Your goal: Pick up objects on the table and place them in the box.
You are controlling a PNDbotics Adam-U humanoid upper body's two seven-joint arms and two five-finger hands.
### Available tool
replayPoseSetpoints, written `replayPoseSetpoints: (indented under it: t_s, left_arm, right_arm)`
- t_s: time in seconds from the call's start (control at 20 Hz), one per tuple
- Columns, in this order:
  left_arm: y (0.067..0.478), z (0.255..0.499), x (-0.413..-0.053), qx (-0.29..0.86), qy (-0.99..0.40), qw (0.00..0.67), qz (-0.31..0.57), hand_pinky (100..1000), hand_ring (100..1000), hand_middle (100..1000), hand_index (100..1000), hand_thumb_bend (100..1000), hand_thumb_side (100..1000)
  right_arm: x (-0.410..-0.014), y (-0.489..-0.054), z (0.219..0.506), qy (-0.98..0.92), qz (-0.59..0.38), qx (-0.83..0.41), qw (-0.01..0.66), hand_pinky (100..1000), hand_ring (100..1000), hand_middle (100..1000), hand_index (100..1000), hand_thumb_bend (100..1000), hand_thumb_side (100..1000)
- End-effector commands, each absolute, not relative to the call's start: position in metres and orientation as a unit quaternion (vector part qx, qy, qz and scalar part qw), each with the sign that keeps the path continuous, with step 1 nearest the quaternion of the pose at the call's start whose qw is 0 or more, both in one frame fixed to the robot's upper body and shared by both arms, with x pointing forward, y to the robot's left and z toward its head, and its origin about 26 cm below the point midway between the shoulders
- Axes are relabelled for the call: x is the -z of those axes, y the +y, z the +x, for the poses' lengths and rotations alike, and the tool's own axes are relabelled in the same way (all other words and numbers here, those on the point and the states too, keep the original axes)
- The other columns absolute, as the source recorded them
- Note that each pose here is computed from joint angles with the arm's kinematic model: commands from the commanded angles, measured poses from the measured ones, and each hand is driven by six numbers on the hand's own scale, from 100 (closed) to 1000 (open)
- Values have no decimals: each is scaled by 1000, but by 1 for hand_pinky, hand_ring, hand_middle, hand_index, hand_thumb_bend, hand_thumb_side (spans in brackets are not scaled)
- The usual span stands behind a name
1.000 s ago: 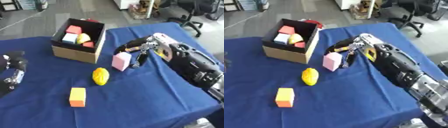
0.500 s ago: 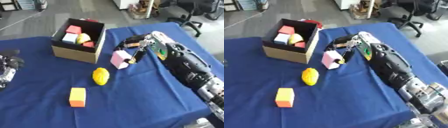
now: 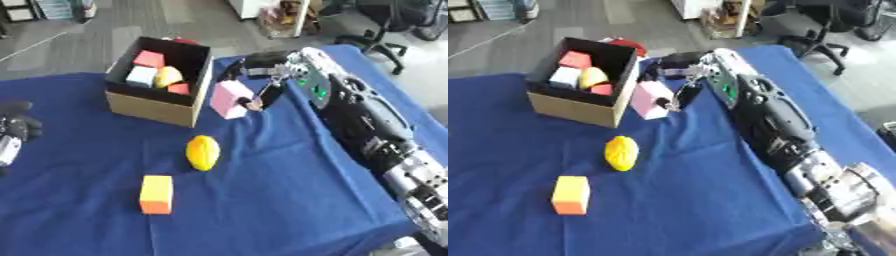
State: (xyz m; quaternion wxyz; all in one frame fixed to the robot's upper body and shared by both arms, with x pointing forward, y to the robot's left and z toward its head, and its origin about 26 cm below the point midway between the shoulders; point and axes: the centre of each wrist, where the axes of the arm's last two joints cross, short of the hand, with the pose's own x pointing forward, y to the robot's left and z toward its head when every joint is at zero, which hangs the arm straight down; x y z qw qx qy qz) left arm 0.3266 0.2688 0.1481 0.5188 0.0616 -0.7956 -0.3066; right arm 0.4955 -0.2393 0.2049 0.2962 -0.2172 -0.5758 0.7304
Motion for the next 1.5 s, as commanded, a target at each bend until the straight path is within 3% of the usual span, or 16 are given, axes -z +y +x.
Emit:
replayPoseSetpoints:
  t_s: [0.05, 0.45, 0.95, 1.0, 1.1, 1.3, 1.5]
  left_arm:
    - [269, 325, -155, 302, -803, 510, 61, 764, 680, 640, 868, 100, 680]
    - [260, 324, -152, 300, -804, 513, 39, 765, 680, 640, 867, 100, 690]
    - [253, 323, -146, 292, -803, 520, 22, 768, 679, 638, 866, 100, 710]
    - [254, 323, -145, 291, -802, 522, 22, 768, 679, 638, 866, 100, 714]
    - [254, 322, -143, 290, -800, 525, 22, 768, 679, 638, 866, 100, 720]
    - [254, 322, -142, 291, -798, 527, 21, 770, 680, 638, 864, 100, 723]
    - [254, 322, -142, 292, -798, 527, 21, 771, 680, 639, 864, 100, 722]
  right_arm:
    - [-236, -234, 497, -614, -246, -693, 288, 857, 729, 505, 681, 100, 100]
    - [-255, -212, 504, -659, -290, -617, 317, 852, 722, 518, 695, 100, 100]
    - [-197, -235, 510, -623, -355, -545, 434, 871, 822, 830, 952, 106, 107]
    - [-194, -235, 510, -619, -366, -538, 439, 878, 835, 859, 978, 162, 302]
    - [-193, -230, 510, -612, -393, -531, 434, 889, 856, 907, 995, 274, 474]
    - [-204, -207, 508, -607, -442, -531, 392, 907, 884, 959, 1000, 400, 468]
    - [-212, -199, 506, -597, -464, -556, 345, 917, 892, 966, 1000, 401, 412]
